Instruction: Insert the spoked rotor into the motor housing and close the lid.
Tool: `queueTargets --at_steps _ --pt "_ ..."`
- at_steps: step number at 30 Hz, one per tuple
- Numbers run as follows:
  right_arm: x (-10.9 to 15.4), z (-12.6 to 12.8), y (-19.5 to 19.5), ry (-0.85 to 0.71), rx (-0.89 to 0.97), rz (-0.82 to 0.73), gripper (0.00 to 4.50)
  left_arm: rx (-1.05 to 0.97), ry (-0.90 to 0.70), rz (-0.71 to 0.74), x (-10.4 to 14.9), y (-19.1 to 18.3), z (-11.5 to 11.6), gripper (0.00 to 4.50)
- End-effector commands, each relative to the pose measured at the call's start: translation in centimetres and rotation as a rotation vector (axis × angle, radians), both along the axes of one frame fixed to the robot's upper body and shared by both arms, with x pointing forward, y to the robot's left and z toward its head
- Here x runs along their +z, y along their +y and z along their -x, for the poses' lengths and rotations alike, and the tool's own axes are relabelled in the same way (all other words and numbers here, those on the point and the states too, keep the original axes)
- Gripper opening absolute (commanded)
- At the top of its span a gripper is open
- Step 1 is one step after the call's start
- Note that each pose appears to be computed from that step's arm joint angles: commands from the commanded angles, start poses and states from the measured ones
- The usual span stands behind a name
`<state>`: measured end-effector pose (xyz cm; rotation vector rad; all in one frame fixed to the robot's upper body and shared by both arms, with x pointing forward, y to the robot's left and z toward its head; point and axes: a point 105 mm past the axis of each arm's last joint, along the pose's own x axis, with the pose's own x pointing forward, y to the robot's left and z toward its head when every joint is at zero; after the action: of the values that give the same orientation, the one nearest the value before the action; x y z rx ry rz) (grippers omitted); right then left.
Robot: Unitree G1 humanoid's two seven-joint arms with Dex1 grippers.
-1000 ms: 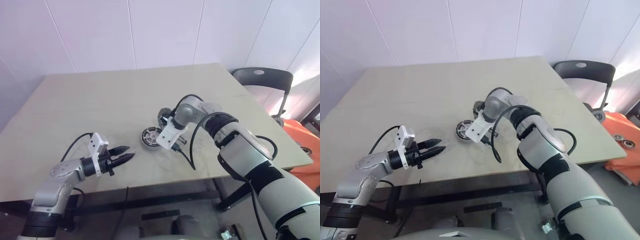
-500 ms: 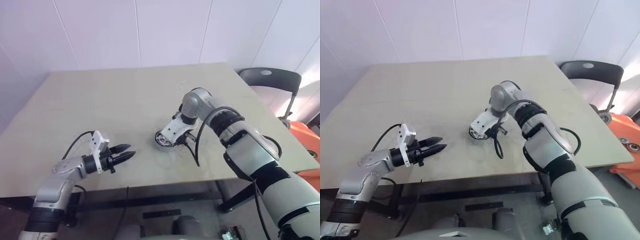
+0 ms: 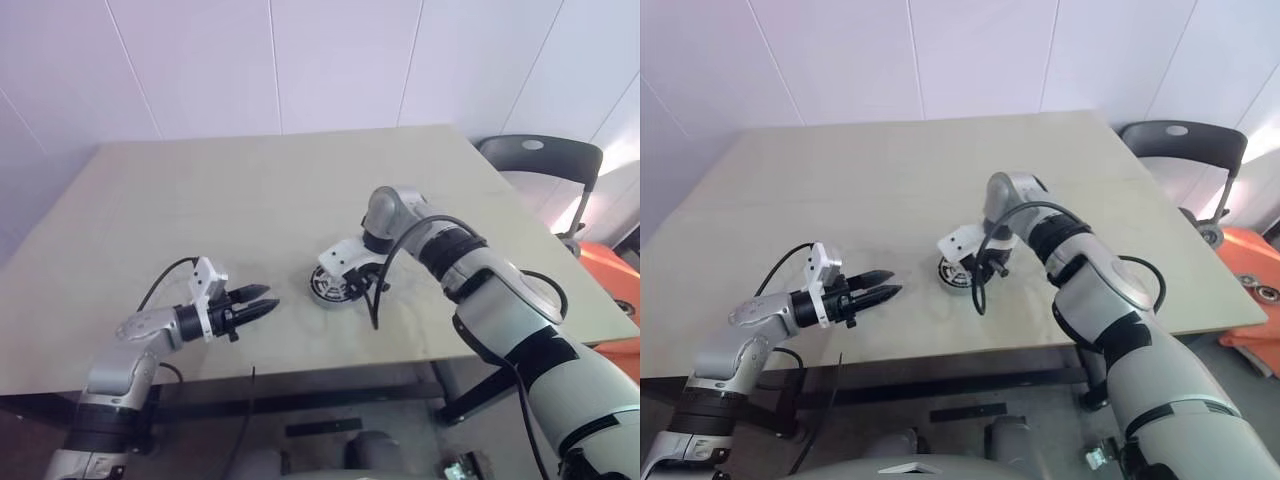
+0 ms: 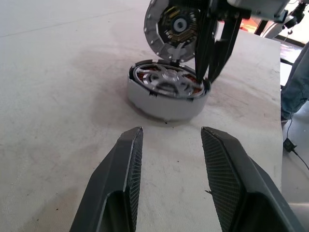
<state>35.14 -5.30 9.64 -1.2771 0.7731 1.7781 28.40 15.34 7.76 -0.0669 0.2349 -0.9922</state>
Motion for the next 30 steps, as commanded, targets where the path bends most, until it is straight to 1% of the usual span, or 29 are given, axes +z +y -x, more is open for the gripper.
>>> queueTargets --at_steps 1,6,7,21,30 --pt "0.8 0.8 3.2 0.038 0.003 -0.071 0.42 0.011 -0.039 -0.005 0.8 0.4 0.2 2.07" --pt "1.7 1.3 6.0 0.081 -0.062 -0.116 0.42 0.032 -0.038 -0.002 0.7 0.6 0.6 2.07" --pt "1.8 1.1 6.2 0.066 -0.062 -0.114 0.42 0.035 -0.038 -0.002 0.7 0.6 0.7 2.07" --pt "1.6 0.8 4.6 -0.032 0.074 -0.054 0.42 0.044 -0.044 -0.003 1.0 0.8 0.6 2.07" --pt "1.3 1.1 4.5 -0.036 0.102 -0.064 0.42 0.037 -0.045 -0.01 1.1 0.9 0.4 2.07"
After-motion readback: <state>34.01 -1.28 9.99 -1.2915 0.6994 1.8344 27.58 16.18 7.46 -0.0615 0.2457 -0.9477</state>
